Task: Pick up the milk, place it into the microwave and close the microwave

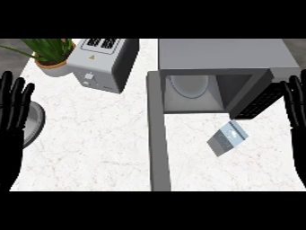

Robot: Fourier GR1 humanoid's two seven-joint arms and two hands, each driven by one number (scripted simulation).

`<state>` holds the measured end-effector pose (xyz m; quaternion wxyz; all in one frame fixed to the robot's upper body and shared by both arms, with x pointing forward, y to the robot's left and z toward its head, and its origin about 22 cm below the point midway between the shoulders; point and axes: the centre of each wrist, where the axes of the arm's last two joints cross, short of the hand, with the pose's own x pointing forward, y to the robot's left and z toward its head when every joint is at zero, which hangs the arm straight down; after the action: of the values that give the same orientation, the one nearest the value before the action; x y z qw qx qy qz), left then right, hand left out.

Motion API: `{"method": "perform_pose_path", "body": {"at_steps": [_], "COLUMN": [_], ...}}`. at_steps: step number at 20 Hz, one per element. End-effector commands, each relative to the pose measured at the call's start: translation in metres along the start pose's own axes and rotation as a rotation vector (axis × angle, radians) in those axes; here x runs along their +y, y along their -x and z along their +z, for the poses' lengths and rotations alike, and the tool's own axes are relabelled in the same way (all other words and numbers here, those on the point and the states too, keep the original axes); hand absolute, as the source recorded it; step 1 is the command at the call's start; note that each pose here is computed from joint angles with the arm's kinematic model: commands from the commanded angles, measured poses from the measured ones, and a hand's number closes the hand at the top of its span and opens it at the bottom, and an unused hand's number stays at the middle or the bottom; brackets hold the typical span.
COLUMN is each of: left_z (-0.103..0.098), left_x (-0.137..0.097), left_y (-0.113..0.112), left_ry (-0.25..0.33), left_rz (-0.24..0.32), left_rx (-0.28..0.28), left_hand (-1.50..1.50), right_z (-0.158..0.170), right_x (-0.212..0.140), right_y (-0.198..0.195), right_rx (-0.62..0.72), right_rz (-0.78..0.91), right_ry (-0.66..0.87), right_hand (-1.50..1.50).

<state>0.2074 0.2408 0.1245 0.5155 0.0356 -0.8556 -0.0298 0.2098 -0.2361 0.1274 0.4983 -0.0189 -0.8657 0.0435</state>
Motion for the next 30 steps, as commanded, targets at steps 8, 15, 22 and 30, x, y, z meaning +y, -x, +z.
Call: {"method": "perform_pose_path", "body": {"at_steps": [8,15,22,30], "left_z": [0.001,0.023,0.058,0.076], "left_x": [-0.008,-0.032,-0.062,-0.095], "left_y": [0.007,0.033,0.044,0.025], "left_ry": [0.077,0.057,0.058,0.057], "left_rz": [0.167,0.171,0.196,0.185], "left_rx": [0.111,0.109,0.115,0.104], "left_hand": [-1.50,-1.50,-1.50,-1.50], "right_z": [0.029,0.083,0.100,0.139], "right_x": [0.002,0.002,-0.011,0.000], "right_y": [-0.018,-0.017,0.017,0.054], "right_rx": [0.139,0.170,0.209,0.214], "right_rz": [-0.064,-0.060,-0.025,0.012], "right_ry": [-0.037,-0.009,0.006,0.018], "right_hand": [-1.50,-1.50,-1.50,-1.50]}}
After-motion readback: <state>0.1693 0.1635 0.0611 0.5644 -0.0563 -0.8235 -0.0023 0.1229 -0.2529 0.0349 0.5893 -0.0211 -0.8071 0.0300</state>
